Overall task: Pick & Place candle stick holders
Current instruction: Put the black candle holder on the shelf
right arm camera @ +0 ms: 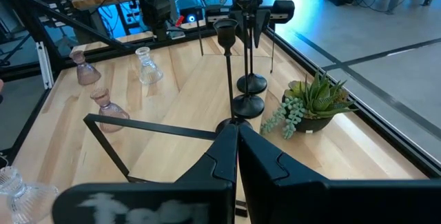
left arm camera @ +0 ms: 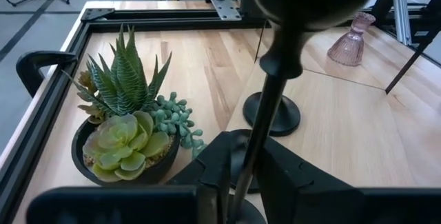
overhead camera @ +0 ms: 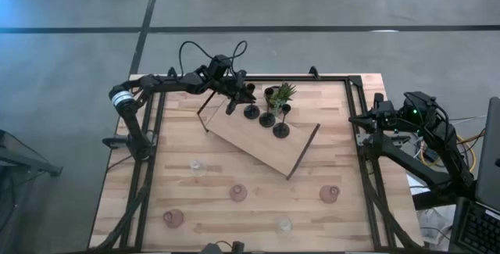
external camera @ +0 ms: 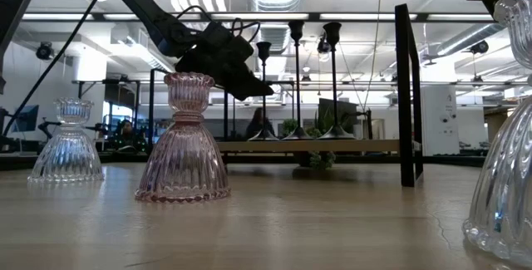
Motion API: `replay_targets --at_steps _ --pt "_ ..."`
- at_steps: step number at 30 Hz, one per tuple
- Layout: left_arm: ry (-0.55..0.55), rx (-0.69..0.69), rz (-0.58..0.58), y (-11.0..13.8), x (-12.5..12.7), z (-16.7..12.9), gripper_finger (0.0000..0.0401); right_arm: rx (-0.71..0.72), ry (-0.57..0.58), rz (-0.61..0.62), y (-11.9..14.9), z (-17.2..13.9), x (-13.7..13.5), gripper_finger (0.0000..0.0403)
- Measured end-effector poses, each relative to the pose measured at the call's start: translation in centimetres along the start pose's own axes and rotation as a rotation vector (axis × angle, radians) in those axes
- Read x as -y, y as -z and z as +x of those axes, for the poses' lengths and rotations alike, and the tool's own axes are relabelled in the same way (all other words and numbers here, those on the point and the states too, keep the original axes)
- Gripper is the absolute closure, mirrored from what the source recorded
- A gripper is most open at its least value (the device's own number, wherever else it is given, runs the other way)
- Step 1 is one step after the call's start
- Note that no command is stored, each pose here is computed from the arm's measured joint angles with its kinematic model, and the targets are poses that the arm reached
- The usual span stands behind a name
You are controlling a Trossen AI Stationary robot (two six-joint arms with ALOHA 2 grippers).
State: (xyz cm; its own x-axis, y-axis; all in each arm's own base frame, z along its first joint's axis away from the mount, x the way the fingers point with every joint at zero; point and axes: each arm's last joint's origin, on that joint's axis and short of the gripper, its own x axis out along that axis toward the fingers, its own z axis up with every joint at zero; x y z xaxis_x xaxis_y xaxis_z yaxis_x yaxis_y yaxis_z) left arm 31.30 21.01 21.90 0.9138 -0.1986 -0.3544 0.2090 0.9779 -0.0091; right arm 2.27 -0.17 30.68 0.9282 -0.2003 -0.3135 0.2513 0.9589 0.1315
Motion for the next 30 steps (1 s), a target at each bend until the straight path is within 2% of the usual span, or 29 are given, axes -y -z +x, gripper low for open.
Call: replay_targets --at_steps 25,30 --pt "-0.006 -0.025 -0.014 0.07 0.15 -0.15 0.0331 0.0 0.0 0.0 0.0 0.0 0.0 0.0394" --pt "-0.013 -0.025 -0.016 -0.21 0.04 -0.18 0.0298 0.0 0.0 0.0 0.0 0.0 0.0 0.0394"
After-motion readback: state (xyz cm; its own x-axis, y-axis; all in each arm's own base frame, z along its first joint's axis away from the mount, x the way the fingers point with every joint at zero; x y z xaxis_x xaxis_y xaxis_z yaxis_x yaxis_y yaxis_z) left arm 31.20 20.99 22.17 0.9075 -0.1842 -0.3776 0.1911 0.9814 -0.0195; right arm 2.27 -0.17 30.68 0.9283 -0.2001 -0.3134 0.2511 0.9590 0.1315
